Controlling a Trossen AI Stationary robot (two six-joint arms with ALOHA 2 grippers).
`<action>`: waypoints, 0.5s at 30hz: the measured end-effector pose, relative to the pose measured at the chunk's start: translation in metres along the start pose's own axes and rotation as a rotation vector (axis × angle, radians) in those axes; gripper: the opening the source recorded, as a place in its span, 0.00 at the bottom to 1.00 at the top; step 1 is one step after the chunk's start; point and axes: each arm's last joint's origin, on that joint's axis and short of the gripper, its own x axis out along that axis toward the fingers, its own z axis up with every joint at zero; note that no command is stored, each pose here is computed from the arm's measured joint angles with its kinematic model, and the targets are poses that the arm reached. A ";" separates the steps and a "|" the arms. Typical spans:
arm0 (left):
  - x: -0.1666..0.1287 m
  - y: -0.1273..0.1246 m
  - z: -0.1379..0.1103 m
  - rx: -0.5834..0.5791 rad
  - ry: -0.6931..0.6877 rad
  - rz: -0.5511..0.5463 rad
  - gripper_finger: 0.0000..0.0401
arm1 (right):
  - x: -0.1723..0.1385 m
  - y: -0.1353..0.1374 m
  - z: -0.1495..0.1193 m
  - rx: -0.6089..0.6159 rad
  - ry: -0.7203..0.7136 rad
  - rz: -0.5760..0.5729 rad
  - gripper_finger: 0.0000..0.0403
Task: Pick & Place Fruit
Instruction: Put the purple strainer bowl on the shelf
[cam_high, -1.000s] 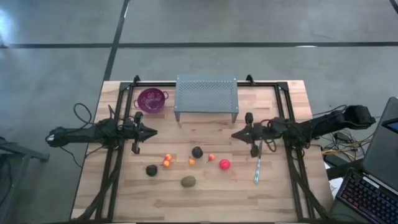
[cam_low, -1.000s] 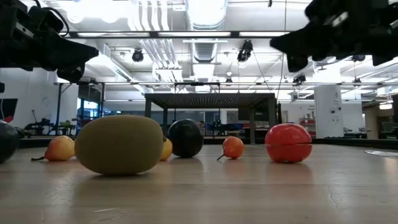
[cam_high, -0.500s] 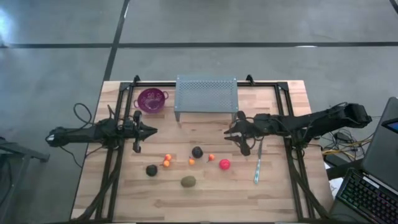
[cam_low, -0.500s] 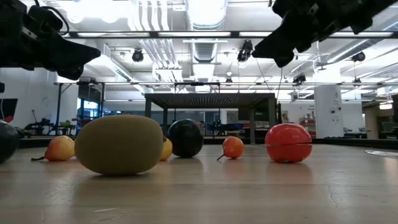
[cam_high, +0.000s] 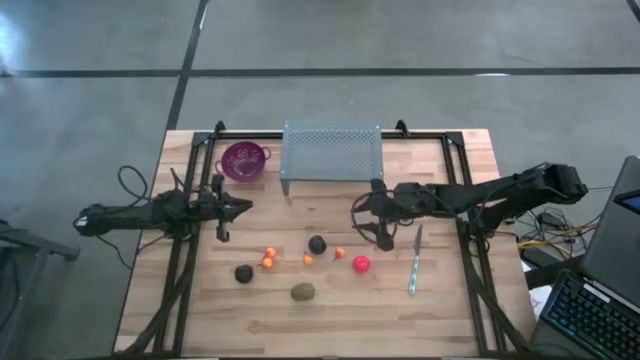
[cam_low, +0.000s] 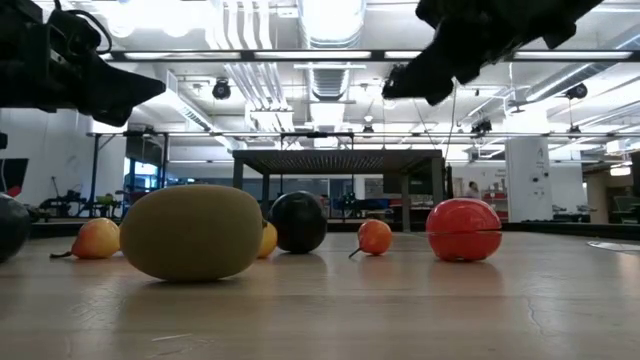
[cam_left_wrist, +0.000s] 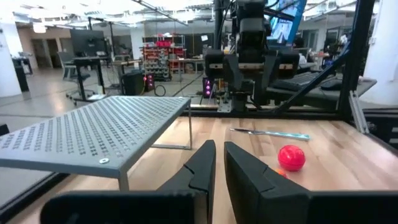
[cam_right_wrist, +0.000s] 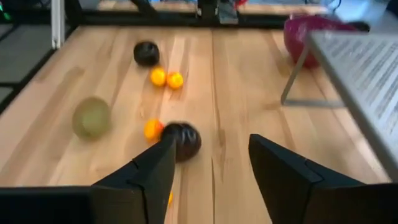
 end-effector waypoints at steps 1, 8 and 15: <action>0.000 0.000 0.001 -0.003 -0.006 0.000 0.10 | -0.002 0.000 -0.005 0.016 0.032 -0.003 0.51; 0.001 0.000 0.005 -0.060 -0.046 0.000 0.10 | -0.032 -0.004 -0.030 0.085 0.020 -0.105 0.45; 0.001 0.003 0.013 -0.063 -0.005 0.110 0.19 | -0.056 -0.007 -0.040 0.047 -0.120 -0.161 0.38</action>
